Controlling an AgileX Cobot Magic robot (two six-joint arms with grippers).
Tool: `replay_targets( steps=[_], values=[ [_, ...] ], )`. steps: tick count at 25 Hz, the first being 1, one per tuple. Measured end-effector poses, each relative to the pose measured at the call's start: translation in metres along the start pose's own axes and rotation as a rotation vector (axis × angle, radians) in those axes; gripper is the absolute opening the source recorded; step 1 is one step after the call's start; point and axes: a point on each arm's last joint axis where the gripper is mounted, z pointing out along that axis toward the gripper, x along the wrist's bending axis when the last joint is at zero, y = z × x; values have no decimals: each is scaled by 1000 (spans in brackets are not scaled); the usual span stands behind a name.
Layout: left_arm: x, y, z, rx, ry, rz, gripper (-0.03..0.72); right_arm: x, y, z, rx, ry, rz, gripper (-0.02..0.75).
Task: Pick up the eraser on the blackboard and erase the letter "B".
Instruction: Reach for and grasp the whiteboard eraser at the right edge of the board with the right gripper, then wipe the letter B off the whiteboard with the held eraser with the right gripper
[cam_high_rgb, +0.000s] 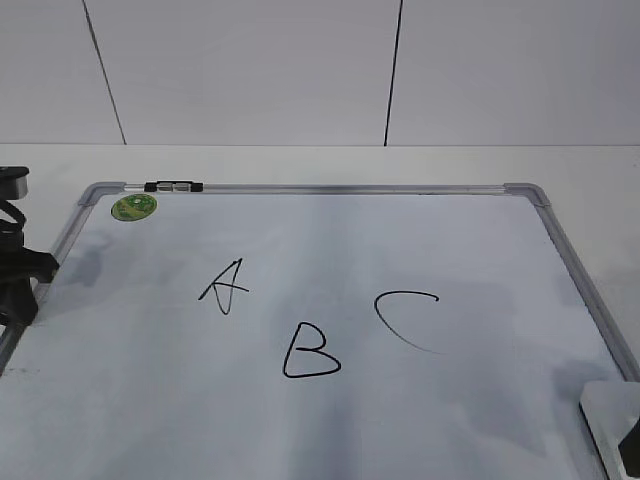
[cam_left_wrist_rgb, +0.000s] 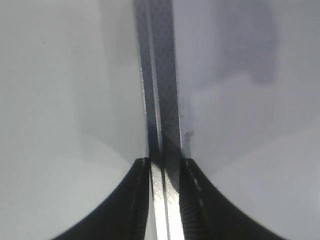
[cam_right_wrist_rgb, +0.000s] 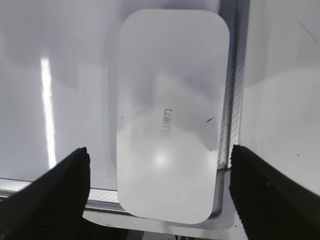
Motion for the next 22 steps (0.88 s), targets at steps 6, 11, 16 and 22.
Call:
replay_targets(
  steps=[6,11,16,22],
  values=[
    [0,0,0,0,0,0,149,-2,7,13,43,-7,9,681],
    [0,0,0,0,0,0,148,-3,12,24,61,-13,15,681],
    [0,0,0,0,0,0,148,-4,15,31,81,-16,21,681],
    [0,0,0,0,0,0,148,-4,19,35,58,-19,22,681]
  ],
)
